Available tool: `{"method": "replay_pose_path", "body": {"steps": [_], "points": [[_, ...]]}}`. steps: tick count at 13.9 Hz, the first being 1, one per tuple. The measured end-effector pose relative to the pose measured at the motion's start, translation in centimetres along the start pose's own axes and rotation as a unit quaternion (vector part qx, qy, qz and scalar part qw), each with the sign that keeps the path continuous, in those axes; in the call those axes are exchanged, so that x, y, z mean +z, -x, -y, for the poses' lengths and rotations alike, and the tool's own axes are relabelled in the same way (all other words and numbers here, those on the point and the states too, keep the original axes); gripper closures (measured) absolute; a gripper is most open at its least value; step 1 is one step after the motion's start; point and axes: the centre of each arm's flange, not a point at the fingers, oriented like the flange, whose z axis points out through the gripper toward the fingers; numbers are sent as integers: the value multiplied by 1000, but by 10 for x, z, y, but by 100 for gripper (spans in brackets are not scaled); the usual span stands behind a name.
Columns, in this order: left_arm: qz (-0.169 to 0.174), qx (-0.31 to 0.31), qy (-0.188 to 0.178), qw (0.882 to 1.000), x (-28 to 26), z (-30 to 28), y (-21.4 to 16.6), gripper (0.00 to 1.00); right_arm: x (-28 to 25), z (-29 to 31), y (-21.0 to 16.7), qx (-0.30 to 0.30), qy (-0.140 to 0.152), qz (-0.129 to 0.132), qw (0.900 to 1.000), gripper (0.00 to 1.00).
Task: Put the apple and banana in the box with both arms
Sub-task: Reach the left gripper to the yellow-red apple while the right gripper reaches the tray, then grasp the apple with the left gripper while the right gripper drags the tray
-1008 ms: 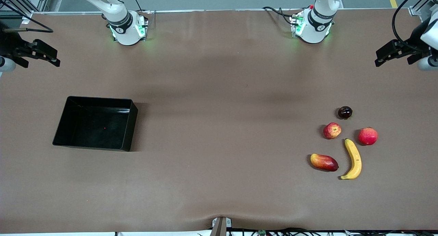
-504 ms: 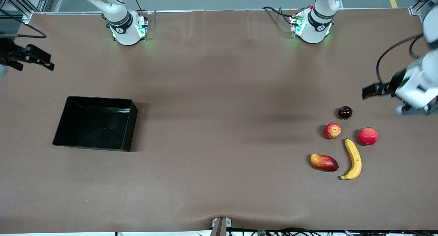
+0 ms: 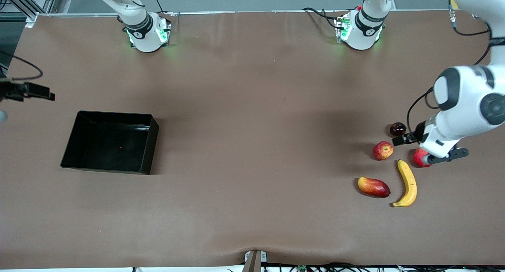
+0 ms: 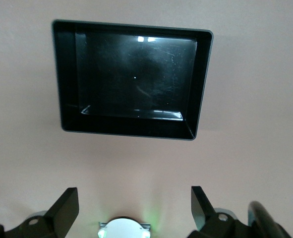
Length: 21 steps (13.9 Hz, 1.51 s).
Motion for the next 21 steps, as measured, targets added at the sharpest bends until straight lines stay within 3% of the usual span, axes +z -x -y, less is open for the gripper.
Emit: {"method": "replay_pose_path", "body": {"steps": [4,6,8,12,13,21], "points": [[8,-48,5,999,60,11,-14,0,81,-74,-29,26,-10,1,1000,0],[11,-70,8,997,83,15,-18,0,135,-99,-34,26,-11,-14,1000,0],[11,-81,10,997,96,17,-21,0,189,-103,-43,12,-4,-39,999,0],[9,-93,19,995,95,18,-24,0,265,-104,-63,-14,-5,-40,999,0],[8,-93,21,995,94,18,-24,0,274,-110,-63,-13,-7,-37,999,5],[14,-112,30,993,96,3,-22,0,288,-127,-61,-1,-18,-39,999,93]]}}
